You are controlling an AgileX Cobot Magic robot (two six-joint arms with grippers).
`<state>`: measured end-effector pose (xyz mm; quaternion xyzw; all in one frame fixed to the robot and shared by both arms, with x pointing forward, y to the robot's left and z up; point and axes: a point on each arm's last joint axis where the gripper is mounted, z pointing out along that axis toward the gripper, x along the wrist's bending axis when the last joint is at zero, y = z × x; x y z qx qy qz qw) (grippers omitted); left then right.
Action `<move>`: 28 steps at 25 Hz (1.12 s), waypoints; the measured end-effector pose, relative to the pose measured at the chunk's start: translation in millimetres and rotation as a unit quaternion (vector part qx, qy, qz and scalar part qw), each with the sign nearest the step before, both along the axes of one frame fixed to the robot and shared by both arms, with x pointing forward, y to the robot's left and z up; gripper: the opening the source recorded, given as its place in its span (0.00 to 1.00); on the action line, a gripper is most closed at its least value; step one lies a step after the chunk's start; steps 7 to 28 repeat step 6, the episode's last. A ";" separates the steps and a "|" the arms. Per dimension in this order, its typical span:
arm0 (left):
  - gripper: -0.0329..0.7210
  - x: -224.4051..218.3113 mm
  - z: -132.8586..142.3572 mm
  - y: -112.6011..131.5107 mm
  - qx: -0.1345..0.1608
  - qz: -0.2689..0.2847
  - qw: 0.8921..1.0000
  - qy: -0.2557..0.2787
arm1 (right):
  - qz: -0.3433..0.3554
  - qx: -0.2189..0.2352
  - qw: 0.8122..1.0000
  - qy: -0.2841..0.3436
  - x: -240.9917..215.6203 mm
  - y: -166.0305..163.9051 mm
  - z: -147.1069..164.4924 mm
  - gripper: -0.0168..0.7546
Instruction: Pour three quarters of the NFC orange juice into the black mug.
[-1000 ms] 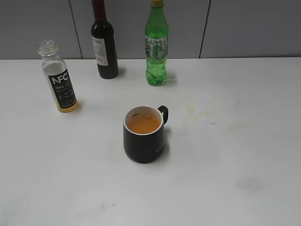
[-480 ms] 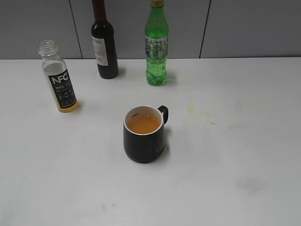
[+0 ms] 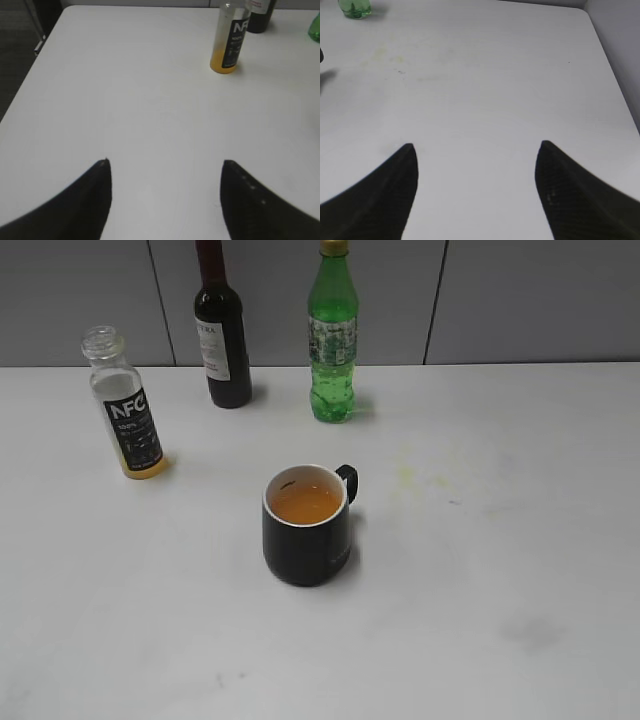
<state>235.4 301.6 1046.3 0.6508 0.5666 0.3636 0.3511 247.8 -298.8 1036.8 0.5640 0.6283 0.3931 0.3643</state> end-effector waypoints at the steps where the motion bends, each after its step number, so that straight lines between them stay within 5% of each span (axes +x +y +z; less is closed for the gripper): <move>1: 0.74 -0.5 -0.1 0.0 0.000 0.007 1.000 -0.001 | 0.000 0.000 1.000 0.000 0.0 0.0 0.0 0.74; 6: 0.67 -1.4 -0.2 -0.2 0.000 0.025 1.000 -0.003 | 0.000 0.000 1.000 0.000 0.0 0.0 0.0 0.74; 28: 0.67 -1.4 -0.2 -0.2 0.000 0.025 1.000 -0.003 | 0.000 0.000 1.000 0.000 0.0 0.0 0.0 0.74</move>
